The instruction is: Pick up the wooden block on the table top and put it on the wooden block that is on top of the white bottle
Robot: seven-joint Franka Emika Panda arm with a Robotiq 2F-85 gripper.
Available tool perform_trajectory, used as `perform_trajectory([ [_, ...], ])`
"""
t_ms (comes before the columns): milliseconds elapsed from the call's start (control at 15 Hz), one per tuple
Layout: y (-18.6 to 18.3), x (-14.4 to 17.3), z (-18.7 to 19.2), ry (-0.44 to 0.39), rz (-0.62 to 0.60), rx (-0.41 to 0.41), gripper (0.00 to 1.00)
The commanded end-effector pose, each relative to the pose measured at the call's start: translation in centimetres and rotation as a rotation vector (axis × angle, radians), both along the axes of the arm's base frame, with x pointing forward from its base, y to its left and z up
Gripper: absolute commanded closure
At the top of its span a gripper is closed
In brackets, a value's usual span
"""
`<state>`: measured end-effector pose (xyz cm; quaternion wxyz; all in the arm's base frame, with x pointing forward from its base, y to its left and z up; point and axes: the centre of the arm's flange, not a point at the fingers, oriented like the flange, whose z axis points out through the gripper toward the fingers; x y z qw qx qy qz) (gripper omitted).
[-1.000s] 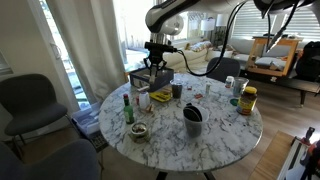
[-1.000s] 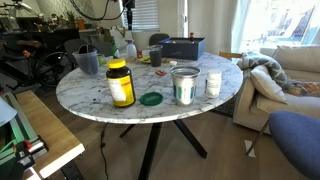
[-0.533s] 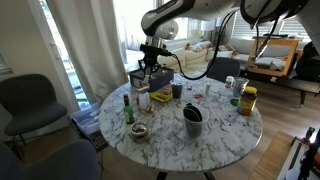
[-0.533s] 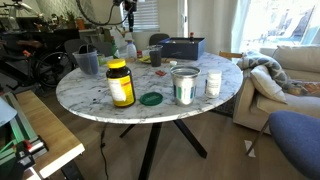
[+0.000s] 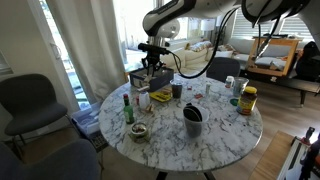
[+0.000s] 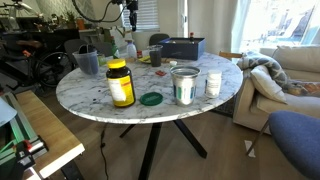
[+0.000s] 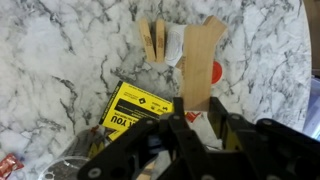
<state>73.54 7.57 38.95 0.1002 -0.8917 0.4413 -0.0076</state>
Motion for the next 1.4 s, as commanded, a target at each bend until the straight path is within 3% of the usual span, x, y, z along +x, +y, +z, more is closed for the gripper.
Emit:
perform_trajectory([
  [0,-0.1,-0.1,0.0,0.000,-0.016,0.002,0.70],
  [133,-0.1,-0.2,0.1,0.002,-0.029,0.004,0.70],
  [200,-0.1,-0.2,0.1,0.002,-0.033,0.005,0.92],
  [267,-0.3,0.0,0.0,0.015,-0.140,0.025,0.92],
  [600,-1.8,-0.8,-0.6,0.089,-0.369,0.046,0.92],
  [867,-1.0,-1.5,-0.6,-0.006,-0.454,0.123,0.92],
  [933,-1.4,0.1,-0.4,0.015,-0.412,0.077,0.70],
  [1133,-0.9,0.1,-0.4,-0.003,-0.433,0.101,0.70],
  [1200,-0.4,-0.1,-0.3,0.022,-0.450,0.122,0.92],
  [1333,0.3,-0.8,-0.1,0.020,-0.474,0.141,0.92],
])
